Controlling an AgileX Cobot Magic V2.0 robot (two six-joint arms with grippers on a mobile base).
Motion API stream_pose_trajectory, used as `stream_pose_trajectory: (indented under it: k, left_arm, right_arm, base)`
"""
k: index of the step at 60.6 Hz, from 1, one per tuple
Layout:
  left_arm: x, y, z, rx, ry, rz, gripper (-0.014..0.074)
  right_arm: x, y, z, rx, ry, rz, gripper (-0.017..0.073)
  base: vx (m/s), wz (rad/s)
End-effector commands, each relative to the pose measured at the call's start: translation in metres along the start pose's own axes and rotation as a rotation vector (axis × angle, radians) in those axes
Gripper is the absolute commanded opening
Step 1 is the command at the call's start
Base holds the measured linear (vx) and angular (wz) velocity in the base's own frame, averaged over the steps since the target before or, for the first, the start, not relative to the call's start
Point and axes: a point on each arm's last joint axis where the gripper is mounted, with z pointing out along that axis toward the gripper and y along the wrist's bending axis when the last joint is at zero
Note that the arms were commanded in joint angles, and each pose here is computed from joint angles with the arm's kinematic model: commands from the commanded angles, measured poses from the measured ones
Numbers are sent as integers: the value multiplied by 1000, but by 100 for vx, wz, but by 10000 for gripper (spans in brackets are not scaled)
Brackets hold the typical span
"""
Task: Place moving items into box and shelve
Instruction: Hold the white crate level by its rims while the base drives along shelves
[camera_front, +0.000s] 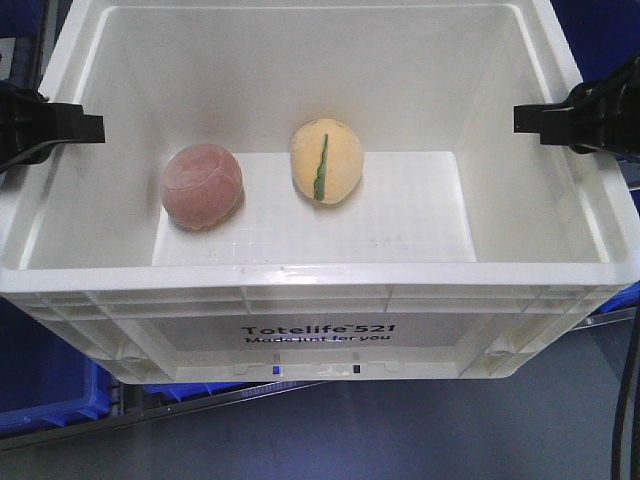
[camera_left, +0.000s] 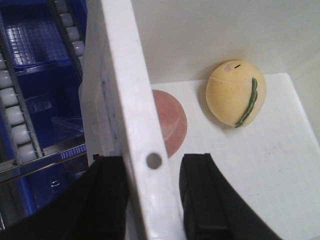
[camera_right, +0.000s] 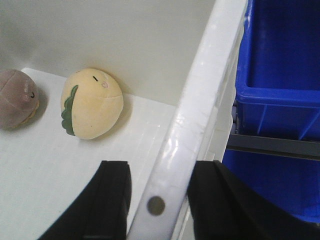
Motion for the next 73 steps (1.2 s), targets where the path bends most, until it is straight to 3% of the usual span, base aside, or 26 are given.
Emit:
stream_pose_trajectory:
  k: [1,73]
  left_arm:
    - [-23,-15,-22,97,-213,-33,-6]
    - [-23,-15,-22,97,-213,-33,-6]
  right_arm:
    - [-20,11,-19,-33,-160,-6,-6]
    - [-20,11,-19,-33,-160,-6,-6]
  base:
    - [1,19]
    - [1,14]
